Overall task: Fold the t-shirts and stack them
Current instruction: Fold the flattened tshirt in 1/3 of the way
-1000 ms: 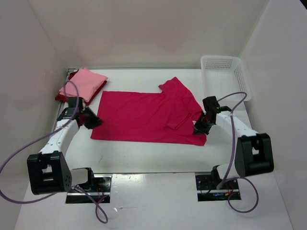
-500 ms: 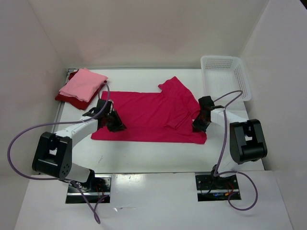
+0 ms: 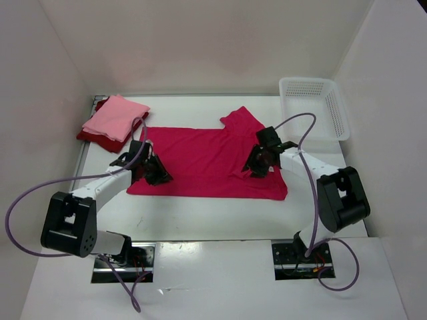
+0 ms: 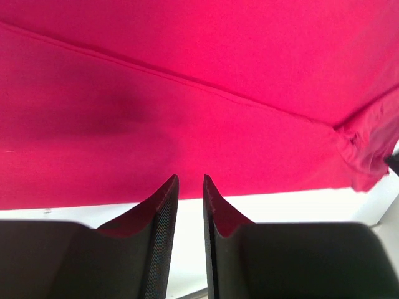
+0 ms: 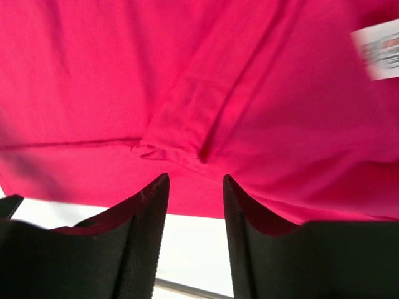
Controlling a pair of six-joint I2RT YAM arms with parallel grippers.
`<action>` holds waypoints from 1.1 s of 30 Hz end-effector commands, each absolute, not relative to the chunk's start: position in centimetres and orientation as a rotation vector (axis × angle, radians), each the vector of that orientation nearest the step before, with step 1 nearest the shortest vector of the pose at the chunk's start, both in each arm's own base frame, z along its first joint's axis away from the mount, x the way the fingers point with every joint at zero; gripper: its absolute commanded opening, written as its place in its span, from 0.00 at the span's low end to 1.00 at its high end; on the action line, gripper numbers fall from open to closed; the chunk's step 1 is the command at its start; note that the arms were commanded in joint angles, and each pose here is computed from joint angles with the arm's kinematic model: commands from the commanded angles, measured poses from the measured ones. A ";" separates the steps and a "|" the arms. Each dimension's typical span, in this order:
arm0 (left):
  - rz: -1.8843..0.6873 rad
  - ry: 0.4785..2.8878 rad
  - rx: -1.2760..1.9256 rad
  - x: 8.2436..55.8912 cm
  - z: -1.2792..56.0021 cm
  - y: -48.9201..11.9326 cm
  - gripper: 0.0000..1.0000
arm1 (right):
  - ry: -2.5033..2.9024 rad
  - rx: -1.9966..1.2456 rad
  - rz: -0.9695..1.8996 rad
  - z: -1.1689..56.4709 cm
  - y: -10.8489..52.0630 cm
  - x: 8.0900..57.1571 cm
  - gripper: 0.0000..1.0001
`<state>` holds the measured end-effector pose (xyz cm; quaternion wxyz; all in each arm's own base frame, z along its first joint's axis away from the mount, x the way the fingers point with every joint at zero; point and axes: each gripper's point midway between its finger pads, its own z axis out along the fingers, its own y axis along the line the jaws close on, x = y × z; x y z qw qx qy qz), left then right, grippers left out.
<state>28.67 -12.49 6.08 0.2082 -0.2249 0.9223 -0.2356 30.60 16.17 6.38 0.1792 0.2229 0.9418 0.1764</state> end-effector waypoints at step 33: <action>-0.662 2.574 -0.541 29.2 5.2 -13.8 0.30 | 2.642 0.521 0.577 6.4 20.9 37.6 0.00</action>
